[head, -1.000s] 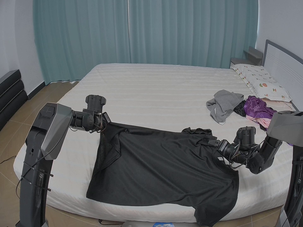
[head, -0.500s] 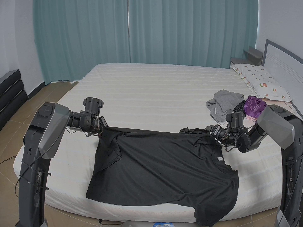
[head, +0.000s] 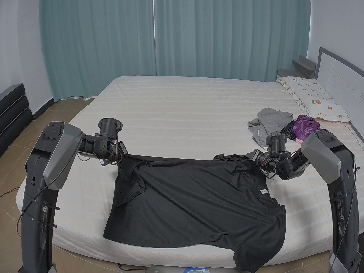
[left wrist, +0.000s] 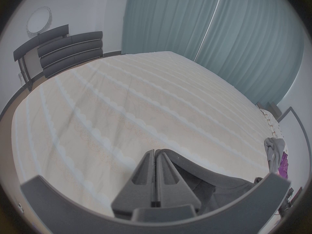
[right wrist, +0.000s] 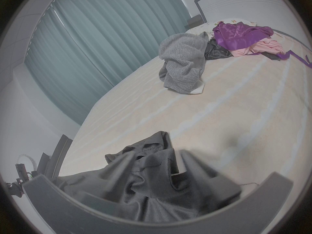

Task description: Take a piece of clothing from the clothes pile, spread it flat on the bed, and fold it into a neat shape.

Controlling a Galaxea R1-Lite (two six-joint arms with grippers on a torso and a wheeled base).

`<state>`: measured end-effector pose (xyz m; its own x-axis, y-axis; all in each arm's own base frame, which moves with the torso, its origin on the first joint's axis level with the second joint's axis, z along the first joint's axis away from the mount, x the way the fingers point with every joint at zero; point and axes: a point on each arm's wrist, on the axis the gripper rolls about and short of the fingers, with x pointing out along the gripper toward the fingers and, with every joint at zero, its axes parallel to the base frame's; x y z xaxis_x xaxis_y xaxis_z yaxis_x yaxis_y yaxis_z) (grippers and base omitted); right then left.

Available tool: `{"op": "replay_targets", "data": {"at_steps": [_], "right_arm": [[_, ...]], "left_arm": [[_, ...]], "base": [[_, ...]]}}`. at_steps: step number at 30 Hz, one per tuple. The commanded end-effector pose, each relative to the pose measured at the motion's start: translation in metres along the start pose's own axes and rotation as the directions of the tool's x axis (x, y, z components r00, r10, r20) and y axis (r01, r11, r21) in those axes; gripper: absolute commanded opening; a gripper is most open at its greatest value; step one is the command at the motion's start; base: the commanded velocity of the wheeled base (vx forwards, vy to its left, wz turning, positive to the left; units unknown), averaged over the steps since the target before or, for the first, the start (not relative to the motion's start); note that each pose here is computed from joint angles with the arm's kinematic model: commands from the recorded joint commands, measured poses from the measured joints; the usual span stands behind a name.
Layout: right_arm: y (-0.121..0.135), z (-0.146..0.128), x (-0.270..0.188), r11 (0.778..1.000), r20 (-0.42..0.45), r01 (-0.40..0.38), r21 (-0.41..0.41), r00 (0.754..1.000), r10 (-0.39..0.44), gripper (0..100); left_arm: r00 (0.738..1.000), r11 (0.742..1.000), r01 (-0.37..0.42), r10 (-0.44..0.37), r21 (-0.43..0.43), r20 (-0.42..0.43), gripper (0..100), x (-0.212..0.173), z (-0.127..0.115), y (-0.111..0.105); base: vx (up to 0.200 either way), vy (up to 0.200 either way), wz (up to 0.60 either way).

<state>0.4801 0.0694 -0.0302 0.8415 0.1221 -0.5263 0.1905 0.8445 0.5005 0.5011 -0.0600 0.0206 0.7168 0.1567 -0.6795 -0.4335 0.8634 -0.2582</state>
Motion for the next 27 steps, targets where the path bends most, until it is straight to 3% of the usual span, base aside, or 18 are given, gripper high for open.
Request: {"op": "replay_targets", "data": {"at_steps": [1,11,17,22,27], "right_arm": [[-0.002,-0.003,0.012,1.000,-0.001,0.001,0.001,1.000,-0.001,0],[0.018,0.036,0.014,0.999,0.173,-0.035,0.016,0.984,0.032,0],[0.031,0.069,0.016,0.998,0.344,-0.048,0.030,0.938,0.034,0],[0.030,0.085,0.015,0.998,0.403,-0.048,0.032,0.915,0.031,0],[0.025,0.077,0.025,0.998,0.405,-0.048,0.029,0.914,0.032,0]], "left_arm": [[1.000,1.000,0.002,-0.002,0.002,-0.001,0,-0.002,-0.001,-0.001],[1.000,1.000,0.004,-0.004,-0.005,0.005,0,0.001,0.000,-0.001],[1.000,1.000,0.016,-0.015,-0.023,0.025,0,0.001,0.004,-0.003],[0.996,0.988,0.057,-0.046,-0.143,0.077,0,-0.003,0.021,-0.011],[0.995,0.986,0.067,-0.054,-0.155,0.086,0,0.006,0.018,-0.012]], "base": [[0.000,0.000,0.00],[0.000,0.000,0.00],[0.000,0.000,0.00],[0.000,0.000,0.00],[0.000,0.000,0.00]]}}
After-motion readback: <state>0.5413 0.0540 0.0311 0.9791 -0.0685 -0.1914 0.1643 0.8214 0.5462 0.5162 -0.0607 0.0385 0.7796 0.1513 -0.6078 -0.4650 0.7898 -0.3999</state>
